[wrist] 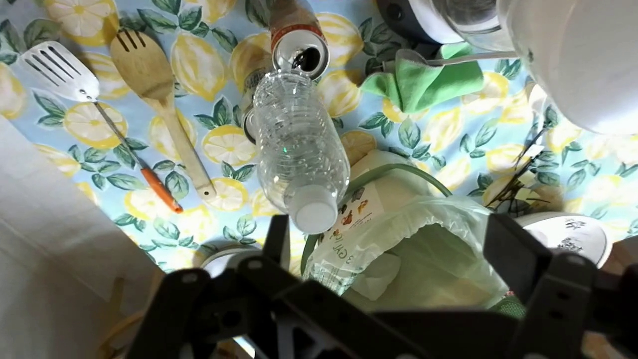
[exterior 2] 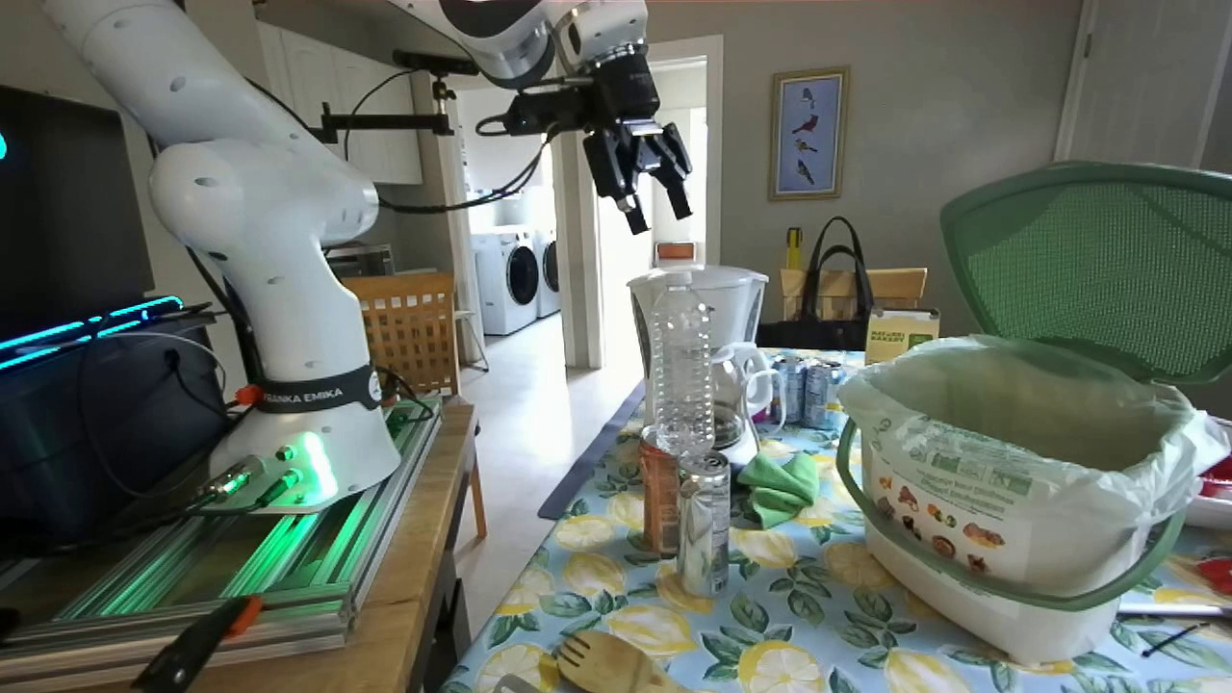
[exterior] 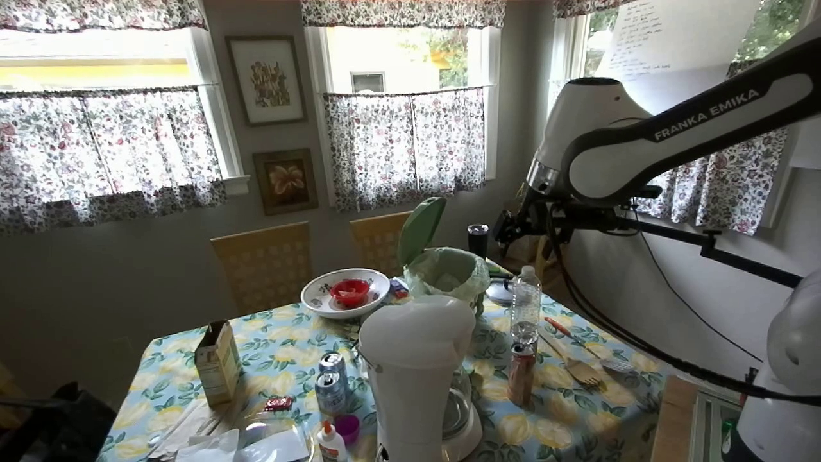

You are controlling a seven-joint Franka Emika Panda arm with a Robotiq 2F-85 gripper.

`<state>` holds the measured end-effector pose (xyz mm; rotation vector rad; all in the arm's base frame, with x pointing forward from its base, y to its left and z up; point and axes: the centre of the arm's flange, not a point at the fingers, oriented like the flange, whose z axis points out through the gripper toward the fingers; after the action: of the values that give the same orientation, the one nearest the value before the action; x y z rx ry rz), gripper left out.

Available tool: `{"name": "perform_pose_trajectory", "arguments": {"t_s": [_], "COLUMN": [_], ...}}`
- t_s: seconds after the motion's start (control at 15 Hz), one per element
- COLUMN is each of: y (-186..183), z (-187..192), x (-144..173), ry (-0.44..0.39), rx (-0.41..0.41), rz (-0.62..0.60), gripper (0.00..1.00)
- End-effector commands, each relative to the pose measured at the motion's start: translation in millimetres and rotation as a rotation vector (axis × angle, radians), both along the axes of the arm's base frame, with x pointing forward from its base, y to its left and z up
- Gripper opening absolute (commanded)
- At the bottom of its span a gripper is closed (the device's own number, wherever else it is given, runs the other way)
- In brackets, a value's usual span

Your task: Put the bottle and two cans in a straight line

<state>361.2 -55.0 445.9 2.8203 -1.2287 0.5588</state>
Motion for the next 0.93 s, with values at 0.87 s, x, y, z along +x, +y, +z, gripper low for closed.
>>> {"name": "perform_pose_trajectory", "arguments": {"t_s": [0.87], "y": [-38], "z": [-42], "x": [17], "ry": [0.107], "rx": [-0.104], "rz": [0.214], "gripper": [1.0]}}
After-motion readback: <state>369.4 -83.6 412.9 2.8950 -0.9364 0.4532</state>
